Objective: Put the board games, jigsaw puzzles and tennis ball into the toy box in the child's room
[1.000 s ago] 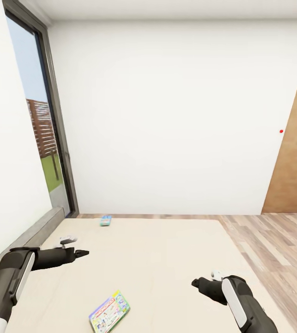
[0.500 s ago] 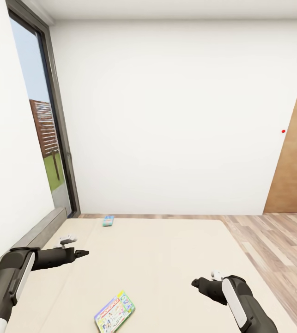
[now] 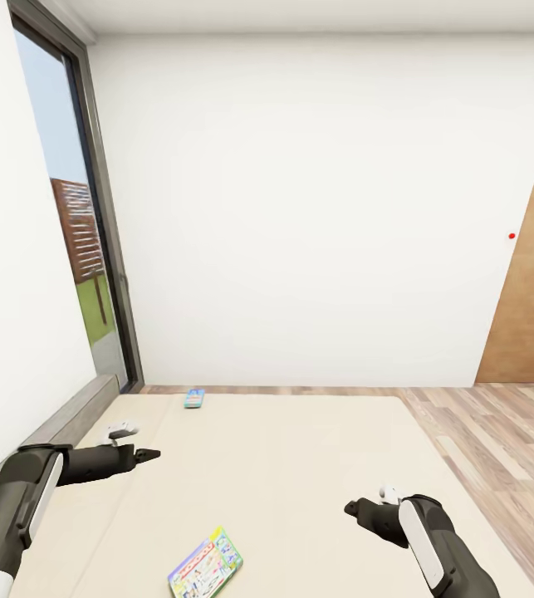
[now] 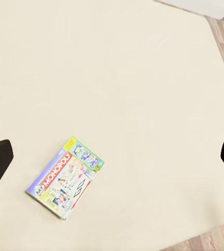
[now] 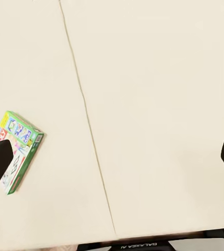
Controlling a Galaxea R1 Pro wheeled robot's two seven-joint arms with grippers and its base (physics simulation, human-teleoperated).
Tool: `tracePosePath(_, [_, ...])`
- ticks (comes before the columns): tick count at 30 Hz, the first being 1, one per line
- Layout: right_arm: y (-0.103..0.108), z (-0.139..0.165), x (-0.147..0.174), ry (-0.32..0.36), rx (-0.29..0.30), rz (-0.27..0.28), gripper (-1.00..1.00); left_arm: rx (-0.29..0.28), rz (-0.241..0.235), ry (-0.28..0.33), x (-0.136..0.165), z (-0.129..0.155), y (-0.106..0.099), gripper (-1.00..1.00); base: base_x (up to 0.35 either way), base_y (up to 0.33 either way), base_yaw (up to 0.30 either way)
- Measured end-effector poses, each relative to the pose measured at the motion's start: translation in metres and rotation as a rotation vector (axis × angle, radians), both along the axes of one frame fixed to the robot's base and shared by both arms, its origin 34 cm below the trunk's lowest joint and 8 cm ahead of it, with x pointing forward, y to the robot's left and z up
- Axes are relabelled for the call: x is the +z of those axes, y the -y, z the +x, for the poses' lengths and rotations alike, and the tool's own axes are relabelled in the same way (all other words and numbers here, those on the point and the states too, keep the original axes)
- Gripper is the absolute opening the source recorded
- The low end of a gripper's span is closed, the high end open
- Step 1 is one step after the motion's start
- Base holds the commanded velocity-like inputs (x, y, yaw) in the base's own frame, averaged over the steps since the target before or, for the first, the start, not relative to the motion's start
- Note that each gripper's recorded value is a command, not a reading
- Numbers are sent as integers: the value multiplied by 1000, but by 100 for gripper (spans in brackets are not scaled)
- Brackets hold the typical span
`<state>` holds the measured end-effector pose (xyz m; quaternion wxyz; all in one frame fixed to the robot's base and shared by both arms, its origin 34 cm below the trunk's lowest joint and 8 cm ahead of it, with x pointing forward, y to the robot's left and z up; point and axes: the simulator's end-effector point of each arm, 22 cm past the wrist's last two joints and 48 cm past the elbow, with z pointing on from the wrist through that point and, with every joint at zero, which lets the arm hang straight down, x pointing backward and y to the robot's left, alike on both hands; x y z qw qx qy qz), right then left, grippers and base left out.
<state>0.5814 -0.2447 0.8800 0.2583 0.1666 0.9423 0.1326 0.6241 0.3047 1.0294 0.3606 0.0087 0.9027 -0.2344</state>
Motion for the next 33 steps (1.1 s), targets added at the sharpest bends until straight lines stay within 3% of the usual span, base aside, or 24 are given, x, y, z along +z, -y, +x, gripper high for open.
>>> tracePosePath(33, [0, 0, 0, 0, 0, 1, 100, 0, -1, 0, 0, 0, 0, 100, 47, 0, 0])
